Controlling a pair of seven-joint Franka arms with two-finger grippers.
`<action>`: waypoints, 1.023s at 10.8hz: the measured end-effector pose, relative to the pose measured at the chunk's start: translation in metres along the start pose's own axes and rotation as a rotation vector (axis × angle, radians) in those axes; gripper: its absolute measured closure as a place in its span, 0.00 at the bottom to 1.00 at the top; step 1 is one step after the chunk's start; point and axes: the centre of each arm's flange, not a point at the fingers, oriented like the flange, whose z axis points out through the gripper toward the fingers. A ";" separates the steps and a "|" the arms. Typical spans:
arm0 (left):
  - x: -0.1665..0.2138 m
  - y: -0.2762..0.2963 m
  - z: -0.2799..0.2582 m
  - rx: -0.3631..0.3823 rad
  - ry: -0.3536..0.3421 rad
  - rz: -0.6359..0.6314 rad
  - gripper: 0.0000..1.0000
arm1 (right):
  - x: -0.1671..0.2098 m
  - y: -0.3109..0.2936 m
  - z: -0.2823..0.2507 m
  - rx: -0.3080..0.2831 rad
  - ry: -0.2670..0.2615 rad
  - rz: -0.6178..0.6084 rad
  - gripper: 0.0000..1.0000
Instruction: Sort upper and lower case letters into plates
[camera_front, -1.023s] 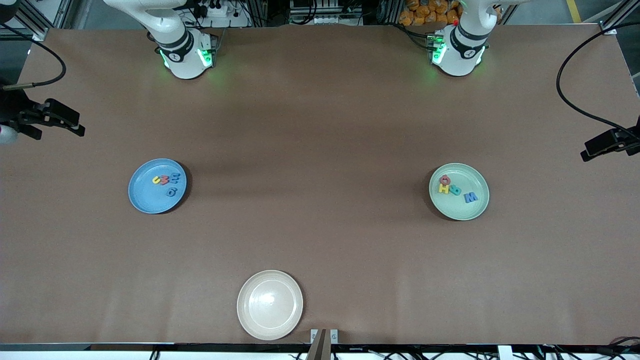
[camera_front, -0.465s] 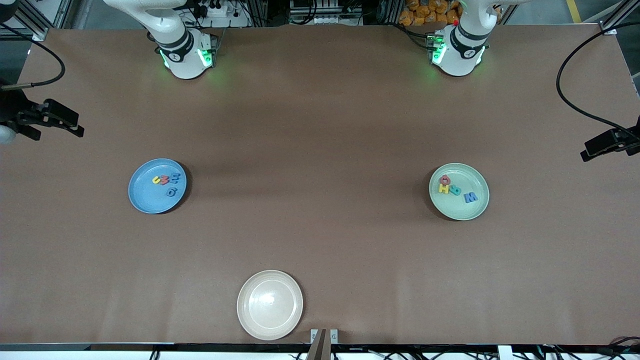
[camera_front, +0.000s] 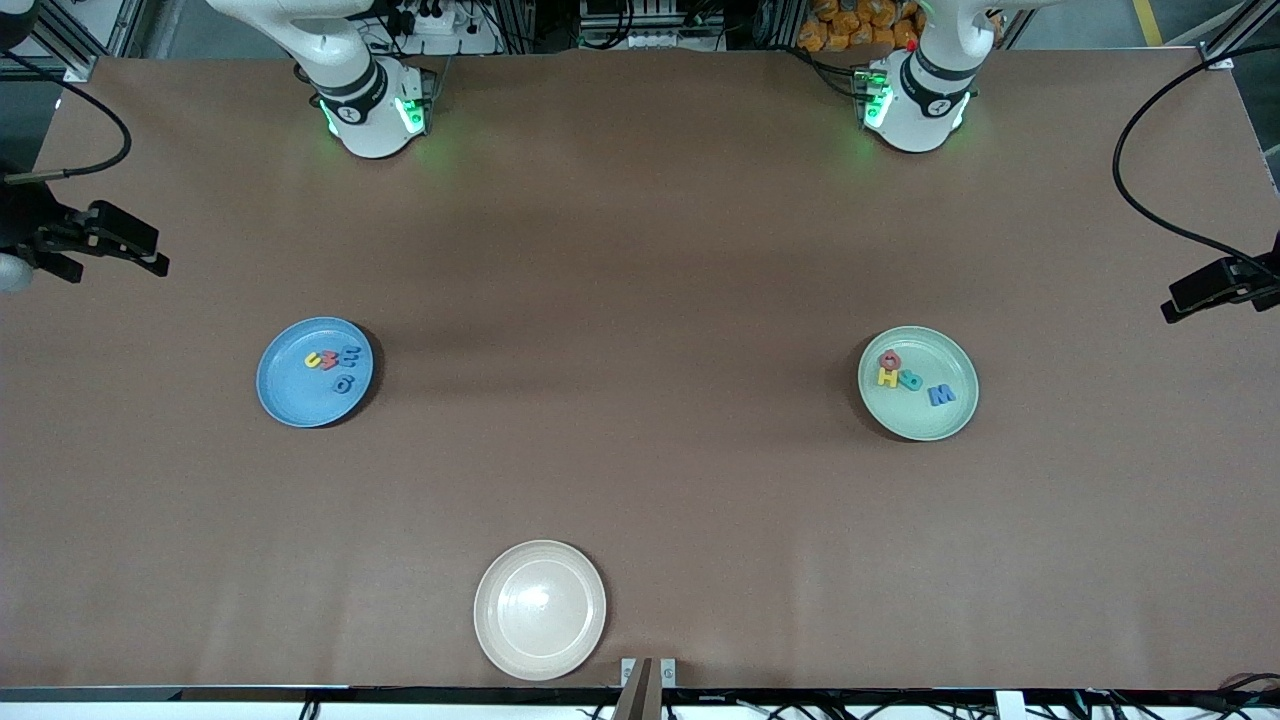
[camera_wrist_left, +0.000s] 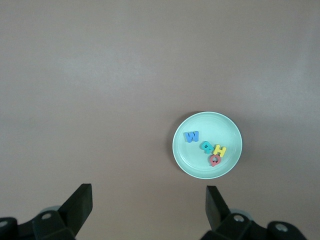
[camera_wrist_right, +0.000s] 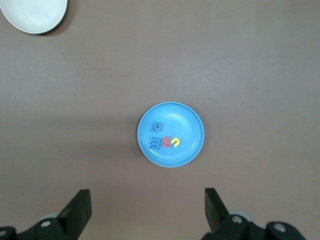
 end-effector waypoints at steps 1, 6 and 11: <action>0.000 0.000 0.000 0.000 0.000 0.000 0.00 | 0.000 0.000 0.000 0.000 0.000 0.000 0.00; 0.000 0.000 0.000 0.000 0.000 0.000 0.00 | 0.001 0.008 -0.001 -0.002 0.014 0.014 0.00; 0.000 0.000 0.000 0.000 0.000 0.000 0.00 | 0.001 0.010 -0.002 -0.013 0.015 0.015 0.00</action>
